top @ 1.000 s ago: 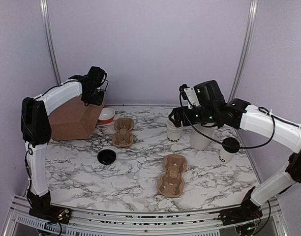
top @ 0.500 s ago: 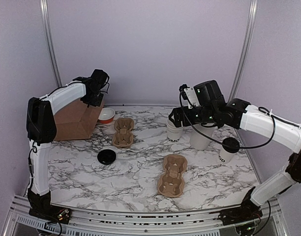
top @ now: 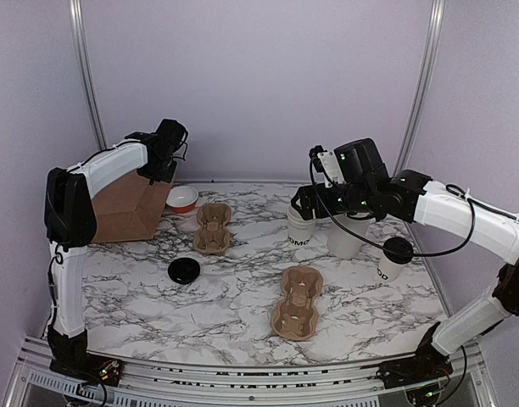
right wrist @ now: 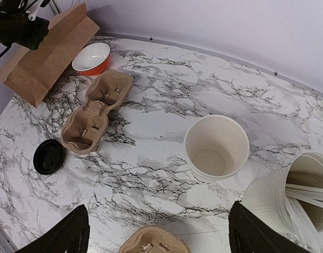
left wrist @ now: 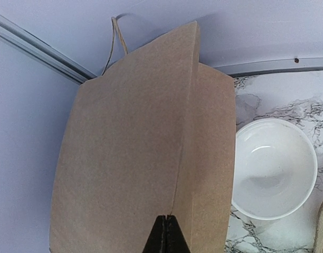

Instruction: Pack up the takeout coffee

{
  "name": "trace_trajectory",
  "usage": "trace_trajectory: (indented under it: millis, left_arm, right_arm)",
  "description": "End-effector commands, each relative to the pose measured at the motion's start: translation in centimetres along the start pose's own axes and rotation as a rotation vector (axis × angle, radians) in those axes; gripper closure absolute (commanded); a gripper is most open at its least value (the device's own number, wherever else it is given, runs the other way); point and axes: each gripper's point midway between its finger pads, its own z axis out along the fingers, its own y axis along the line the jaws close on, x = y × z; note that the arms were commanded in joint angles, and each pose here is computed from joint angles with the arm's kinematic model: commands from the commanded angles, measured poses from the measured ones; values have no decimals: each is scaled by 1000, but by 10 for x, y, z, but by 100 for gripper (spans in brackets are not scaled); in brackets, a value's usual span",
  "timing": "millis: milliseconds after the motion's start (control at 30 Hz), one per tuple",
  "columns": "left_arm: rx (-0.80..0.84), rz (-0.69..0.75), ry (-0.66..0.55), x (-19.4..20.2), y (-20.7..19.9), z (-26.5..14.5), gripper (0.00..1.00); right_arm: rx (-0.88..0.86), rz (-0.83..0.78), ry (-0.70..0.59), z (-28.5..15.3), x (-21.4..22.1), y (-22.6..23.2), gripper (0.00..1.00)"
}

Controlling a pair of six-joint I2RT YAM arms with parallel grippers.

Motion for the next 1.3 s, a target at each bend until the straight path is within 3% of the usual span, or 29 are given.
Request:
trace_trajectory:
  millis: [0,633,1267]
  left_arm:
    - [-31,-41,-47,-11,27,-34,100]
    - [49,-170,-227,-11,70,-159,100]
    - [274,-258,-333,14,75,-229,100]
  right_arm:
    - [-7,10,-56,-13,-18,-1,12]
    - [-65,27,-61,-14,-19,9,12]
    - [-139,49,-59,-9,-25,24,12]
